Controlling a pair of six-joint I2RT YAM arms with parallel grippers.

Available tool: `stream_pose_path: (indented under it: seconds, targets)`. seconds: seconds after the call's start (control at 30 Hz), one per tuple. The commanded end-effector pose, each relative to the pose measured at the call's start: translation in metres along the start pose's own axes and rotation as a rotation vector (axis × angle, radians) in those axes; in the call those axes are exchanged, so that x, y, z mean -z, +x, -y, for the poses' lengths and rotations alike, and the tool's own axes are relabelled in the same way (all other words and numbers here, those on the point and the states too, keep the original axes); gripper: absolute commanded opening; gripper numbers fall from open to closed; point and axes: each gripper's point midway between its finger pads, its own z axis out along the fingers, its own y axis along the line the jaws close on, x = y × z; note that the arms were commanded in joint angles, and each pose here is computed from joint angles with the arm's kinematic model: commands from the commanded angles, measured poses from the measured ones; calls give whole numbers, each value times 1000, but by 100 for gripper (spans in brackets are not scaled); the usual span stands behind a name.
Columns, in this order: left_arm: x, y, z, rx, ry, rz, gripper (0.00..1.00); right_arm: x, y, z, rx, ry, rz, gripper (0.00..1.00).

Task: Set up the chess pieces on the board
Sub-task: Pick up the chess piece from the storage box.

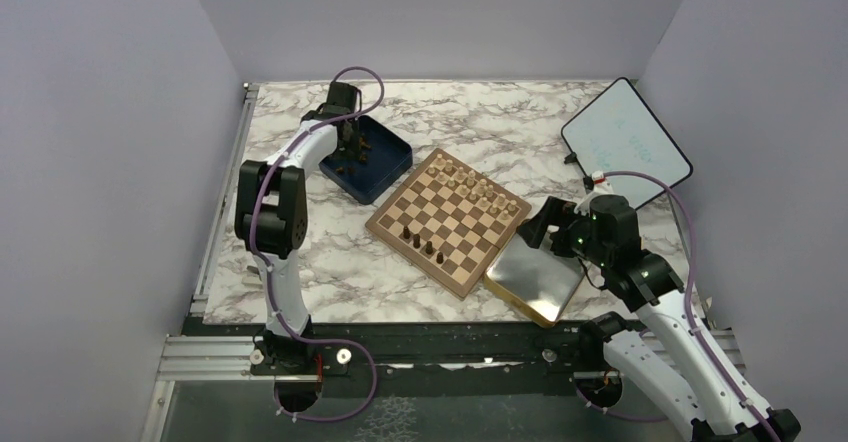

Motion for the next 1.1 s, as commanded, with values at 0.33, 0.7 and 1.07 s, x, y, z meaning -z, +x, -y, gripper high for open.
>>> stream_pose_path:
  seconds: [0.33,0.7,1.07]
  targets:
    - [-15,6,1,-21,10,-25,27,4,-11,-8,32,-26,35,94]
    - [-23,12,-1,-33,0,-44,26,5,-11,-6,34,-22,44,94]
    - [-27,12,-1,-41,-4,-48,22,4,-10,-5,36,-18,39,94]
